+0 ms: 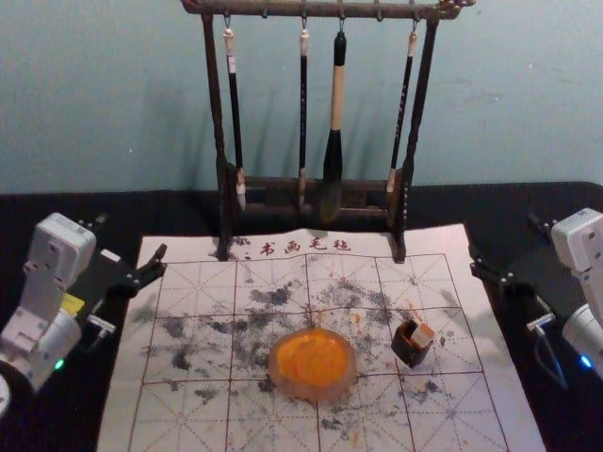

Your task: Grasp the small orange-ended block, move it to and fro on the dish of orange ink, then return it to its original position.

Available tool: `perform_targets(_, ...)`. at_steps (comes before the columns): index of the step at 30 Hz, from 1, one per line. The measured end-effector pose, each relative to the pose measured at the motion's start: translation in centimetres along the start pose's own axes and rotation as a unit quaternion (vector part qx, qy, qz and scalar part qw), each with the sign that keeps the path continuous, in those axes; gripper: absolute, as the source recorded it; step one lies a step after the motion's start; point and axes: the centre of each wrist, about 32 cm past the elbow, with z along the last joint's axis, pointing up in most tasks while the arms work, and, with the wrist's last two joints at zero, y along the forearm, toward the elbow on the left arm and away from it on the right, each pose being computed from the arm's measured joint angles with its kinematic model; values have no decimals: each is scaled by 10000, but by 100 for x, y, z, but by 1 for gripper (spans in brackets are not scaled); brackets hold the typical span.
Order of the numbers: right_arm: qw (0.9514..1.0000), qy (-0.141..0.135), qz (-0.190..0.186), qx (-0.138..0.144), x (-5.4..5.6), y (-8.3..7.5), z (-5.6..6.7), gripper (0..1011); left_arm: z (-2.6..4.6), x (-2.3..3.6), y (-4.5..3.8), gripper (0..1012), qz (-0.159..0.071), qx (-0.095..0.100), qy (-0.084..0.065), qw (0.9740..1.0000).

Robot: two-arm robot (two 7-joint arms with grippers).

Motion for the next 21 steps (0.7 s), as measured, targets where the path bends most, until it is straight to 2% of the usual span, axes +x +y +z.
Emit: perform_targets(21, 10000, 1, -4, 10, 2, 1, 1, 1000, 0, 0, 0, 1001, 0, 0, 0, 10000)
